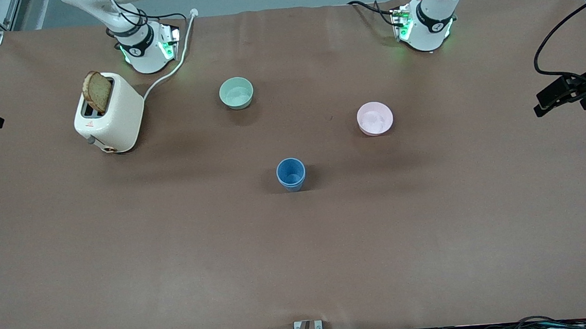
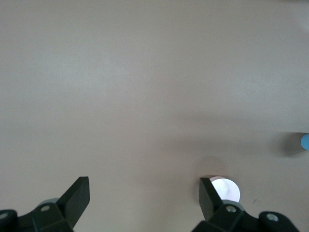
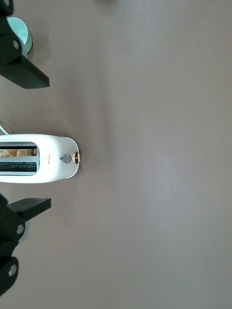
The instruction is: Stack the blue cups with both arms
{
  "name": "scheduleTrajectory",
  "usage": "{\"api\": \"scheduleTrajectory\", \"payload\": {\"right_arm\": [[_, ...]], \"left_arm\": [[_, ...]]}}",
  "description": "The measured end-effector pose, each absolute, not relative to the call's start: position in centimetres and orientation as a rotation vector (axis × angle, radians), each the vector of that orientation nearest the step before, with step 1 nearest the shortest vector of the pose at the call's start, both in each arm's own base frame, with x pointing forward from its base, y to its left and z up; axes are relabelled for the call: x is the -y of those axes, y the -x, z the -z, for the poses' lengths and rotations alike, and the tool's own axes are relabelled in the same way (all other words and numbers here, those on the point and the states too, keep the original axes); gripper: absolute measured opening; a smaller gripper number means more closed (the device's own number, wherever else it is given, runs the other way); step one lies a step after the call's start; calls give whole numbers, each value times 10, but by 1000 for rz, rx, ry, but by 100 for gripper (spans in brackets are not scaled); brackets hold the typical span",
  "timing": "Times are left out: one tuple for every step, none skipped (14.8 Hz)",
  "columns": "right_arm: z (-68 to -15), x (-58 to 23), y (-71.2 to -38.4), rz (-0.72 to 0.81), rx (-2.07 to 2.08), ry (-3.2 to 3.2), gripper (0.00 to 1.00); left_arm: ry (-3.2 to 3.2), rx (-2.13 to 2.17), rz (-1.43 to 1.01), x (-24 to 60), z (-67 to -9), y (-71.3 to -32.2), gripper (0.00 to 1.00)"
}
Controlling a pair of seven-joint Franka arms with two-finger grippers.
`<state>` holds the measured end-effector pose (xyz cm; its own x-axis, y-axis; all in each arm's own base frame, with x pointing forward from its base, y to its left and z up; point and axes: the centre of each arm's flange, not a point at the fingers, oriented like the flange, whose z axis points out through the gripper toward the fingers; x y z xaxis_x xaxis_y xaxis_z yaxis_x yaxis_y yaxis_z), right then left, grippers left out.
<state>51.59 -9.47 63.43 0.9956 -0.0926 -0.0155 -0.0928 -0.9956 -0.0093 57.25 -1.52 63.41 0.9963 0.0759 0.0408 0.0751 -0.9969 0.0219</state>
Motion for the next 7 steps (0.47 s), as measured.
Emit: {"api": "scheduleTrajectory", "payload": {"right_arm": [[-633, 94, -516, -25, -144, 3128, 100], [-633, 94, -516, -26, -144, 3128, 100], [-633, 94, -516, -26, -143, 3128, 100], [-633, 94, -516, -25, -143, 3128, 100], [-633, 94, -516, -25, -143, 3129, 100], [-633, 94, -516, -24, -143, 3129, 100], [-633, 94, -516, -24, -143, 3129, 100]], "left_arm": [[-3118, -118, -65, 15, -634, -573, 100], [-3118, -118, -65, 15, -634, -573, 100], [-3118, -118, -65, 15, -634, -573, 100], [-3118, -119, -65, 15, -634, -573, 100], [-3118, -120, -65, 14, -634, -573, 100], [-3118, -121, -65, 14, -634, -573, 100], [-3118, -121, -65, 14, -634, -573, 100]]}}
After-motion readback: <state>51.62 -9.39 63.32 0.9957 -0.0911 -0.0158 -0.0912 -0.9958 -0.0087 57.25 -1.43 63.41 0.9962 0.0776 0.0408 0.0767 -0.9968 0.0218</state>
